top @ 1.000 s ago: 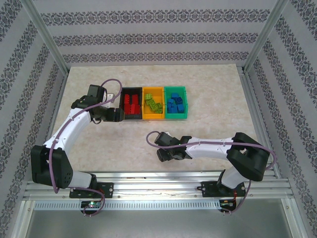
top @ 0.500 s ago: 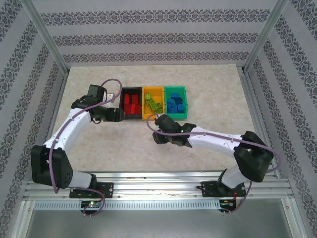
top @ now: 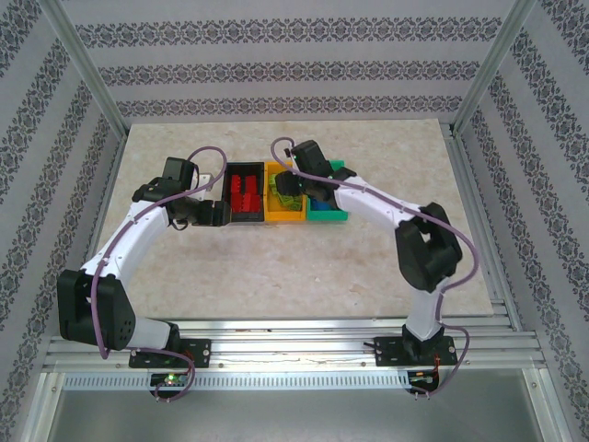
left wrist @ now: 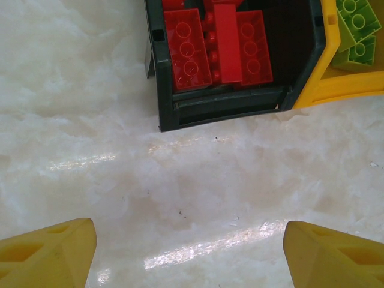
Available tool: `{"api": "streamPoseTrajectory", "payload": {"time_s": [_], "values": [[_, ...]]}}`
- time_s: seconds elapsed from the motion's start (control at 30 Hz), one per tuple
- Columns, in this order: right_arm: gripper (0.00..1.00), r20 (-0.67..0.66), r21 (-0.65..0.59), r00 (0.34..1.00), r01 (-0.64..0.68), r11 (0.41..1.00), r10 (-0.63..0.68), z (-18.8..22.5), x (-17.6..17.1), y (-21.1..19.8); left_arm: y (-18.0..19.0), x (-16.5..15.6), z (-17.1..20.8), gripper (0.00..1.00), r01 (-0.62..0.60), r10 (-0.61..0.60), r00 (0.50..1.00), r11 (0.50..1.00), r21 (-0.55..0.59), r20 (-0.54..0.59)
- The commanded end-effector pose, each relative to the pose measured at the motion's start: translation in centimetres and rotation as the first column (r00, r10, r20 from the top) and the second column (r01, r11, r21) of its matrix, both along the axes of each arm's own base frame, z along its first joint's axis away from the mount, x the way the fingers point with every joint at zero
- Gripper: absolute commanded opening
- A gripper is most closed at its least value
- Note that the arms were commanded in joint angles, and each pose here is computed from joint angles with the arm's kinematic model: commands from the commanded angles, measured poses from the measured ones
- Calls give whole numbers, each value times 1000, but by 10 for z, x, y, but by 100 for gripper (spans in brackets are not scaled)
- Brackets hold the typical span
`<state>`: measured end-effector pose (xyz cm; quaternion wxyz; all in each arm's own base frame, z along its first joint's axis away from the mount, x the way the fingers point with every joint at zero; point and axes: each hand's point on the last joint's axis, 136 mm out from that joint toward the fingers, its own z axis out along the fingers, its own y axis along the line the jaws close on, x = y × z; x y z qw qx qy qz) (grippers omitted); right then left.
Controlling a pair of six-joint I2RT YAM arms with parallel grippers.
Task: Sort the legos into containers by color
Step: Place the lego in the container, then reset both arms
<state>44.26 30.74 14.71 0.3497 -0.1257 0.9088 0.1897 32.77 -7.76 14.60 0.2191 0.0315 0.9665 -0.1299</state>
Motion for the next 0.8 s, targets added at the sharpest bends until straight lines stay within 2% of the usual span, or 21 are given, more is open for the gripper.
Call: {"api": "streamPoseTrajectory", "payload": {"time_s": [0.0,0.1,0.37,0.43,0.5,0.63,0.77], "values": [[55,11,-14,1000,-17,1000,17,3,26,4,-3,-6,0,82,30,-30,999,999,15,-24],[60,2,-17,1000,-13,1000,13,1,31,1,-2,-6,-1,82,28,-28,999,999,18,-27],[65,66,4,997,-48,999,47,22,-10,-11,-1,-6,-2,82,26,-25,999,999,25,-27],[69,88,-3,995,-42,999,43,25,-17,-18,-1,-5,-2,82,26,-25,999,999,25,-30],[68,98,-8,995,-34,999,35,22,-14,-23,-1,-5,-3,82,26,-26,999,999,26,-33],[68,46,66,997,-65,996,62,31,-10,-16,3,-5,-4,82,19,-17,999,999,48,-30],[68,74,74,996,-64,995,58,36,-27,-21,7,-6,-1,82,13,-12,1000,997,73,-15]]}}
